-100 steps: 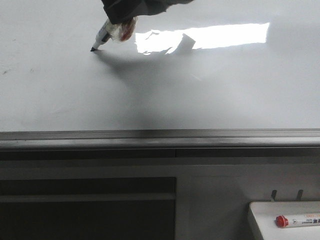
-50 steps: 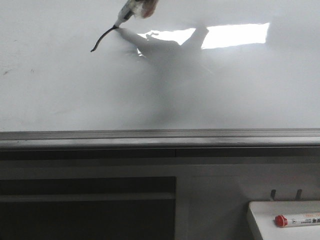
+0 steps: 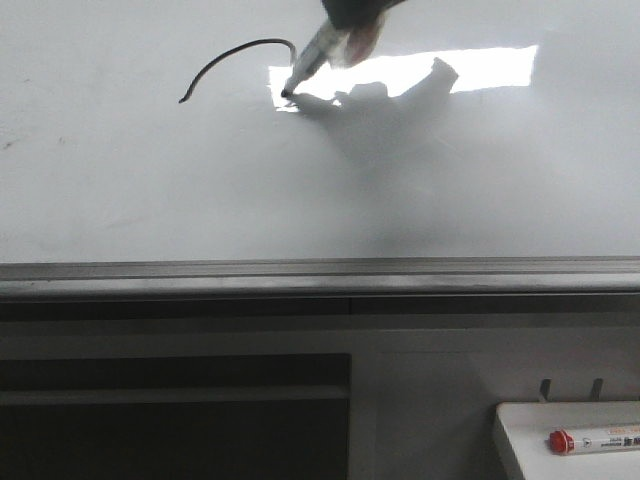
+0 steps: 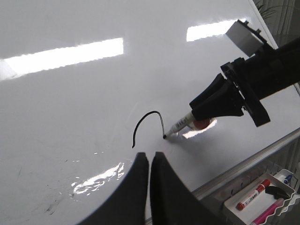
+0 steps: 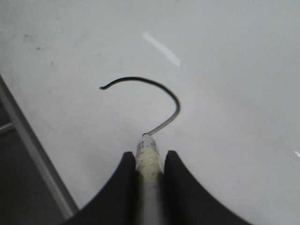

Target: Write number 2 on whiteboard

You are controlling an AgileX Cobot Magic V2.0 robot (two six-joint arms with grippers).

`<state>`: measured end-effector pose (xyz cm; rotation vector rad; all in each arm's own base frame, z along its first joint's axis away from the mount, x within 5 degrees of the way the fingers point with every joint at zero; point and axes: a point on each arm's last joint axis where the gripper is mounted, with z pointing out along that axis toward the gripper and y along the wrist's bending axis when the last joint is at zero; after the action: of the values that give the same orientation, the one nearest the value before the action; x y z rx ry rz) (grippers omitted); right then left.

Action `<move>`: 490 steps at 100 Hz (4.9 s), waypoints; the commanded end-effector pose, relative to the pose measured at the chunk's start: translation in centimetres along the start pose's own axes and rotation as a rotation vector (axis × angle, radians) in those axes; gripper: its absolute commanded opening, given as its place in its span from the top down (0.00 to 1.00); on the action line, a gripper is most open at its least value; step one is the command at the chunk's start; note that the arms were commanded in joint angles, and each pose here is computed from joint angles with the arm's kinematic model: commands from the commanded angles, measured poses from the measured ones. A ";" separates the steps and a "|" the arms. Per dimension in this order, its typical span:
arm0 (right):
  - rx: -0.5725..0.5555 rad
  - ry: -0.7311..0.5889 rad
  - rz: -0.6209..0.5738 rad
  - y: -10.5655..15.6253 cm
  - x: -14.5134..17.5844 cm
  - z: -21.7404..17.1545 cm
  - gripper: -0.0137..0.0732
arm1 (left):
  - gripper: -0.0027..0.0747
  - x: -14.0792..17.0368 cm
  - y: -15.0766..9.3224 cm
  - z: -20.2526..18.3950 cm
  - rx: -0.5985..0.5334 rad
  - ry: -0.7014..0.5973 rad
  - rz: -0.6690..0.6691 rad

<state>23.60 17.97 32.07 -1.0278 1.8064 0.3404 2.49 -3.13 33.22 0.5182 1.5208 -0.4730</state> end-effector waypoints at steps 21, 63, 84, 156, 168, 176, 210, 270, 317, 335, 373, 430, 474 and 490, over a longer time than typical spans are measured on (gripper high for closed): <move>-0.040 0.009 0.005 2.8 0.3 3.7 0.91 | 0.99 -1.4 0.1 -0.1 -0.009 -0.087 -0.027; -0.036 0.024 0.029 2.3 0.6 3.7 0.91 | 0.99 -1.4 0.1 -0.1 -0.009 -0.087 -0.027; -0.028 0.056 0.074 0.0 0.9 1.0 0.91 | 0.99 -1.4 0.1 -0.1 -0.009 -0.087 -0.027; 0.075 0.098 0.203 -4.4 2.1 -6.7 0.91 | 0.99 -1.4 0.1 -0.1 -0.008 -0.086 -0.027; -0.114 -0.008 0.108 -1.4 -1.3 -9.8 0.91 | 0.99 -1.4 -0.1 -0.1 0.027 -0.090 -0.092; -0.182 -0.094 0.078 0.2 -3.1 -11.9 0.91 | 0.99 -1.7 -0.5 -0.3 0.063 -0.080 -0.086; -0.383 -0.215 -0.015 5.4 -5.4 -12.8 0.91 | 0.72 -6.0 -2.3 -0.3 0.300 0.128 0.177; -0.539 -0.403 -0.175 12.6 -10.2 -11.3 0.91 | 0.59 -9.8 -3.8 4.1 0.704 0.389 0.132; -0.626 -0.421 -0.224 12.6 -11.8 -13.6 0.91 | 0.59 -9.3 -3.2 4.3 0.644 0.441 0.188; -0.642 -0.403 -0.231 12.8 -11.7 -13.5 0.91 | 0.59 -9.4 -3.3 4.3 0.659 0.427 0.171; -0.673 -0.364 -0.237 13.2 -11.4 -12.8 0.91 | 0.59 -9.7 -3.6 4.3 0.684 0.406 0.141; -0.716 -0.359 -0.206 13.5 -11.4 -13.0 0.85 | 0.99 -9.8 -3.6 4.4 0.682 0.390 0.130; -0.468 -0.494 -0.081 7.8 -11.7 -17.8 0.30 | 0.99 -8.3 -2.6 5.1 0.528 0.341 0.133; -0.354 -0.481 -0.031 5.8 -9.7 -21.4 0.56 | 0.99 -6.0 -1.0 6.8 0.293 0.229 -0.040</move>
<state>8.36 15.40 48.02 -1.2080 1.3262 0.8505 5.84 -8.21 38.91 1.0588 1.7391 -0.6736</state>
